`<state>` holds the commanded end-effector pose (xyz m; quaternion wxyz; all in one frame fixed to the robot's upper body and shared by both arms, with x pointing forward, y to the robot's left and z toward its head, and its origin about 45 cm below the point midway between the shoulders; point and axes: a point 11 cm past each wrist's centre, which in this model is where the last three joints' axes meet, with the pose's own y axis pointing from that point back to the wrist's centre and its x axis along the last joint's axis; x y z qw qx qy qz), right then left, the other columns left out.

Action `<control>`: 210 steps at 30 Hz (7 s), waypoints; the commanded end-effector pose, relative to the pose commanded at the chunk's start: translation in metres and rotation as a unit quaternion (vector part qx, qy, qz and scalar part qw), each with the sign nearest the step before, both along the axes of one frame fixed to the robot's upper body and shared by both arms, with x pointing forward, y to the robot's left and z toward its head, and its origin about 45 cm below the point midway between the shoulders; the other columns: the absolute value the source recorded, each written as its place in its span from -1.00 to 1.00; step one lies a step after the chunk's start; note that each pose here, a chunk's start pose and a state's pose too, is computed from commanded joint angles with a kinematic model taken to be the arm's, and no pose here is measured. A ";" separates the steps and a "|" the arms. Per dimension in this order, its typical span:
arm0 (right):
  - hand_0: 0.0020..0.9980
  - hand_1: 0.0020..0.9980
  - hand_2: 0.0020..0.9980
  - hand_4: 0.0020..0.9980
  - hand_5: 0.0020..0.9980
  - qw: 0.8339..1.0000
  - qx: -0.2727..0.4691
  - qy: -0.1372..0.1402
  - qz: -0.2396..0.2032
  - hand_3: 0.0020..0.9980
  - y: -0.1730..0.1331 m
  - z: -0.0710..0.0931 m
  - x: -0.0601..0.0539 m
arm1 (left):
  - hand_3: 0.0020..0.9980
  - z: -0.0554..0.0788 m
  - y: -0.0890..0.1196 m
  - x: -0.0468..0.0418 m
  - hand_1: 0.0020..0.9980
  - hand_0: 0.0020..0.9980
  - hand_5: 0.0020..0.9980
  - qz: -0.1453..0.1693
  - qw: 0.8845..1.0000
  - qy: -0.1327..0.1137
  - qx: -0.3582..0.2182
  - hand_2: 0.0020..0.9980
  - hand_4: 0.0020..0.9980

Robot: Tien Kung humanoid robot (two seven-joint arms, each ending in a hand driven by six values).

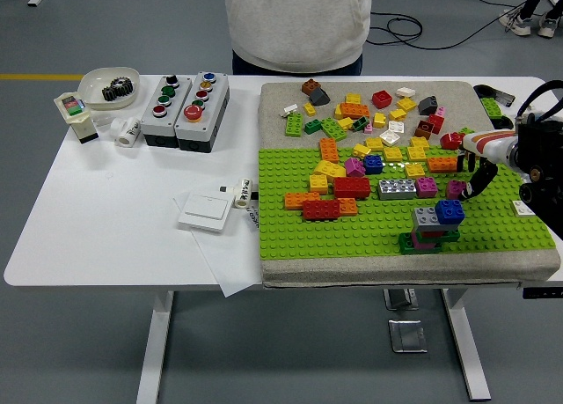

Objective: Pick up the brick,pile it on top of brick,press brick,pick up the brick,pile it on top of brick,press brick

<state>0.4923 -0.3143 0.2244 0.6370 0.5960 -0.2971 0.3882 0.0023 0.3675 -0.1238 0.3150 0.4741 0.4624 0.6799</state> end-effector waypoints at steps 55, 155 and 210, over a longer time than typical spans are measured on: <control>-0.03 -0.13 -0.02 0.76 -0.27 0.999 0.015 -0.027 -0.017 -0.04 -0.010 -0.023 -0.006 | 0.10 0.000 -0.001 0.0057 0.44 0.16 0.23 -0.005 1.000 -0.004 0.001 0.37 0.13; 0.62 -0.05 0.01 0.63 -0.26 0.961 0.092 -0.146 0.217 -0.05 0.052 0.064 -0.115 | 0.10 0.000 0.001 -0.0033 0.44 0.17 0.23 -0.007 1.000 0.005 0.001 0.37 0.13; 1.00 0.57 0.64 0.71 -0.28 0.946 0.029 -0.145 0.289 -0.05 0.052 0.060 -0.125 | 0.10 0.000 0.001 0.0006 0.44 0.17 0.23 -0.006 1.000 0.000 0.001 0.37 0.13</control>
